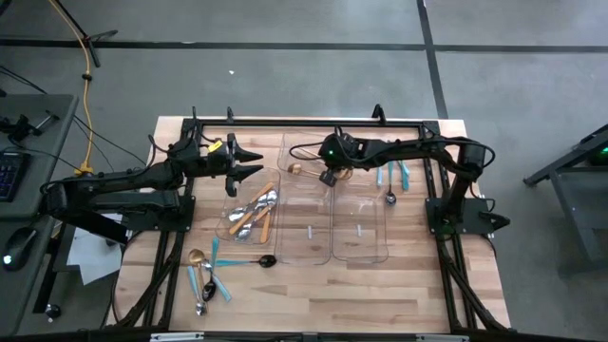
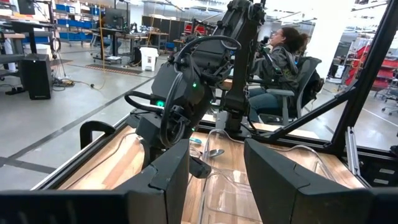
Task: Sort silverware by color (type)
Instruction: Put the gold spoon into the top transparent bin
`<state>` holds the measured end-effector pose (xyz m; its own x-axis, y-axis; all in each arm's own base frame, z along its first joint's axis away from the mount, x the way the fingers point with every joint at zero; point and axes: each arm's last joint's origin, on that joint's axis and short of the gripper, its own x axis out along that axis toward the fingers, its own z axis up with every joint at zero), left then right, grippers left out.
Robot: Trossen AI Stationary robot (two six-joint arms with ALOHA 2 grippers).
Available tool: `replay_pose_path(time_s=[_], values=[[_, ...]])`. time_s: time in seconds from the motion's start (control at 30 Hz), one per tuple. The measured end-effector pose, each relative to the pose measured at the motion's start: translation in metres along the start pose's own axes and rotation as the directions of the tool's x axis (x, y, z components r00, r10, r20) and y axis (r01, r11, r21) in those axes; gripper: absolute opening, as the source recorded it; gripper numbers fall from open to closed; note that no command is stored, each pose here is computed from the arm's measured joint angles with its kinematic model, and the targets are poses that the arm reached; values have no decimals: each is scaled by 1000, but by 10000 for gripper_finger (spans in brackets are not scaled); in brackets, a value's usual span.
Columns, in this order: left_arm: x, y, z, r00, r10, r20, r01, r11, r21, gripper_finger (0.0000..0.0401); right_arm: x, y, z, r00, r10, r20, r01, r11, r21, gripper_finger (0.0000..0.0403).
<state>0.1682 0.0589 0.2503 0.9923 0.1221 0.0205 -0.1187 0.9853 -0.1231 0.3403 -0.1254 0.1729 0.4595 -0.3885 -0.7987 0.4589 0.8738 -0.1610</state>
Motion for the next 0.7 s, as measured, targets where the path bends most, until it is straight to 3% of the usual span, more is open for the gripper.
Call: replay_pose_path(time_s=[0.23, 0.7], values=[[0, 0, 0, 1000, 0, 0, 0, 1000, 0, 145, 0, 0, 0, 1000, 0, 2, 0, 1000, 1, 28], [0, 0, 0, 1000, 0, 0, 0, 1000, 0, 145, 0, 0, 2, 1000, 0, 23, 0, 1000, -17, 32]])
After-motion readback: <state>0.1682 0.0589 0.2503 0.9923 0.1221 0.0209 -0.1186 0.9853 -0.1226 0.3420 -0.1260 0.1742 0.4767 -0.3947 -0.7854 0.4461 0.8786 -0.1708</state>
